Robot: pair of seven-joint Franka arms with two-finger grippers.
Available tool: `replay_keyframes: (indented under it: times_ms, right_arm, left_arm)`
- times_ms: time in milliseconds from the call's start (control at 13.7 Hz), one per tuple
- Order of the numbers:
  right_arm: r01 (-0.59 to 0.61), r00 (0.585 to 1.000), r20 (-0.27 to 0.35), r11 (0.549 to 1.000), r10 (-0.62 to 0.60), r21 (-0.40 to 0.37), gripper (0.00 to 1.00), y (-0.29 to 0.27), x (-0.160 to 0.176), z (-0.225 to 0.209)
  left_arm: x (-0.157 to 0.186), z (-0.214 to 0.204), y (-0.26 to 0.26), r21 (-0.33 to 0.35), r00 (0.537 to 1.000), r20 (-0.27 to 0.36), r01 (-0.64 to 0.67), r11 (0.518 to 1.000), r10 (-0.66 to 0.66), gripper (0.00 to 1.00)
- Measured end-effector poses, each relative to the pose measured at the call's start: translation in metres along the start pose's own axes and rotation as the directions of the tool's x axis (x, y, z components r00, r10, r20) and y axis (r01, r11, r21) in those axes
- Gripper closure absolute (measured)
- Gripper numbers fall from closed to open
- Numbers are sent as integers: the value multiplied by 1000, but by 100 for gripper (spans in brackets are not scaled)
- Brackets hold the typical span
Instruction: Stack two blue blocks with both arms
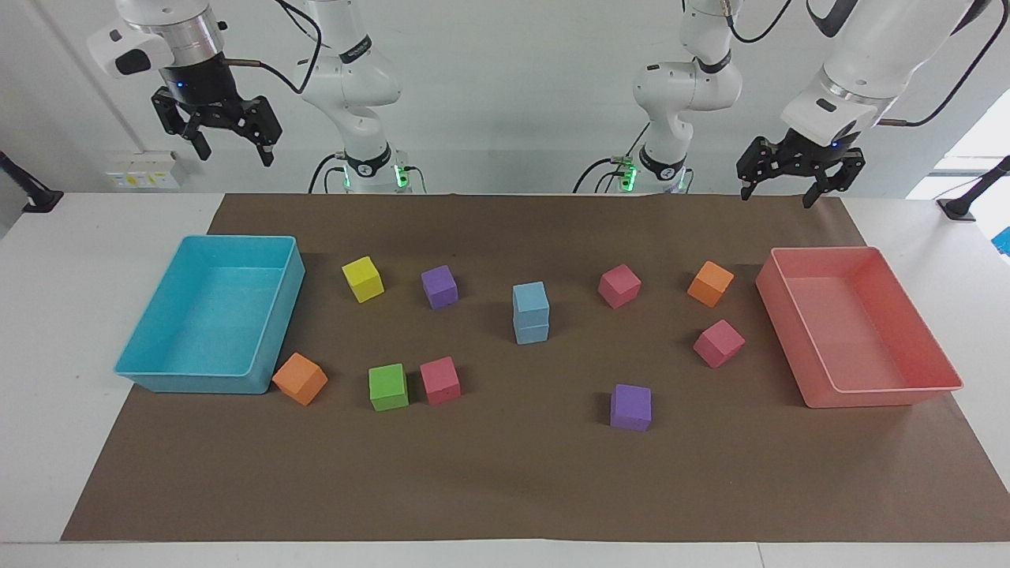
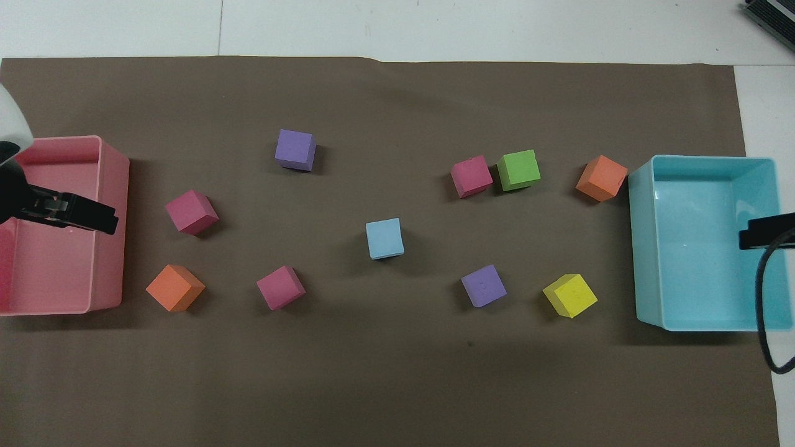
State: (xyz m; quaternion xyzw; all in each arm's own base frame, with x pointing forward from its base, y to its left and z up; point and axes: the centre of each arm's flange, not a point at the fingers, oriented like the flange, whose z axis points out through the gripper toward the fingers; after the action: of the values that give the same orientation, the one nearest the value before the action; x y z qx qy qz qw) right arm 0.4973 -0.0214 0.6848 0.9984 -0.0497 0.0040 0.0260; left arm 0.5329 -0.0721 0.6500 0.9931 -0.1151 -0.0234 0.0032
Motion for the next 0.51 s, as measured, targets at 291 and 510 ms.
replay_keyframes:
  times_ms: [291, 510]
  right_arm:
    - [3, 1000, 0, 1000, -3, 1, 0, -2, -1, 0]
    - [3, 1000, 1, 1000, -3, 3, 0, -2, -1, 0]
  left_arm:
    - [0, 0, 0, 0, 1000, 0, 0, 1000, 0, 0]
    - [0, 0, -1, 0, 1000, 1, 1, 1000, -1, 0]
